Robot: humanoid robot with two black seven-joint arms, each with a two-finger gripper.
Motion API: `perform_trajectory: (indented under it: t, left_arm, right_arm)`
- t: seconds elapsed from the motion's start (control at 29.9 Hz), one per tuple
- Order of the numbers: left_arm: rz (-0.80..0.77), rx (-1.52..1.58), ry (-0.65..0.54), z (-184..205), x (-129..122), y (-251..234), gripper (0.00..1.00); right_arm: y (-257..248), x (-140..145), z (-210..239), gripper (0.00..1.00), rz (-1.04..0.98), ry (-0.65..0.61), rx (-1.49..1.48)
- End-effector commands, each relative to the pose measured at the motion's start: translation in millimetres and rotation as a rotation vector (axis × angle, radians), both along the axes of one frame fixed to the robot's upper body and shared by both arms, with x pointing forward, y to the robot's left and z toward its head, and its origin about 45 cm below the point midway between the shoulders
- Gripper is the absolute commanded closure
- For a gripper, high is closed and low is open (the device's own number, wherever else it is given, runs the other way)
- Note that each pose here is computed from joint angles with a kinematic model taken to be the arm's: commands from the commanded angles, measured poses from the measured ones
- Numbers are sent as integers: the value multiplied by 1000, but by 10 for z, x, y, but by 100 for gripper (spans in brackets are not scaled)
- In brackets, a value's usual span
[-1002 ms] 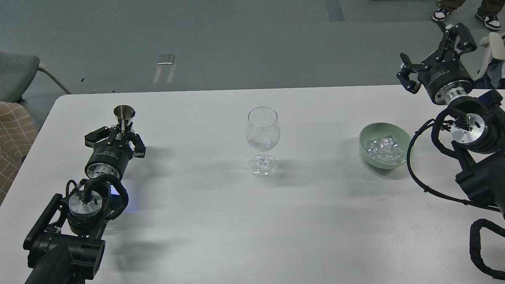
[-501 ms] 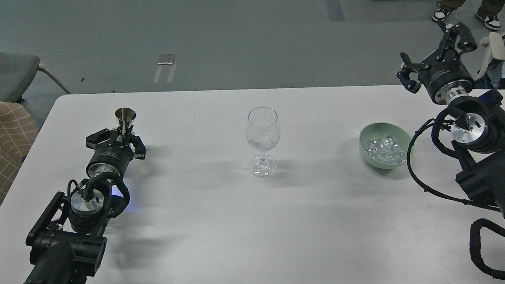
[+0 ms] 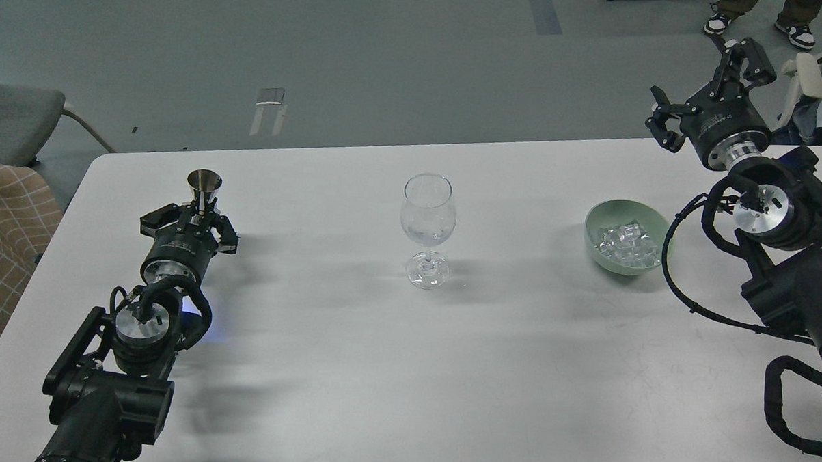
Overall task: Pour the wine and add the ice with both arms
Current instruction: 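Lower the jigger onto the table with the left gripper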
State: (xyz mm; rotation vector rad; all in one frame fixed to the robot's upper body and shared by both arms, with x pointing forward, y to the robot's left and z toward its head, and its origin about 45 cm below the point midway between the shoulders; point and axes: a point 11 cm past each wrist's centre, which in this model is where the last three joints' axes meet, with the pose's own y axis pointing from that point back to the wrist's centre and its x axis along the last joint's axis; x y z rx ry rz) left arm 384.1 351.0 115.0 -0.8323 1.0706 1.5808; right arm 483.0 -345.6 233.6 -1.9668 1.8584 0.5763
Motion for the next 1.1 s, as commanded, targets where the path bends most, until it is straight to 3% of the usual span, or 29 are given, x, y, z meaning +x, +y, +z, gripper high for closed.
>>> perform_trajectory:
  t: [0.0, 1.07]
  left_arm:
    - [4, 1, -2, 5, 3, 4, 72]
    - [9, 6, -13, 20, 10, 3, 60]
  right_arm:
    - [2, 0, 0, 0, 1, 0, 0]
    - [2, 0, 0, 0, 1, 0, 0]
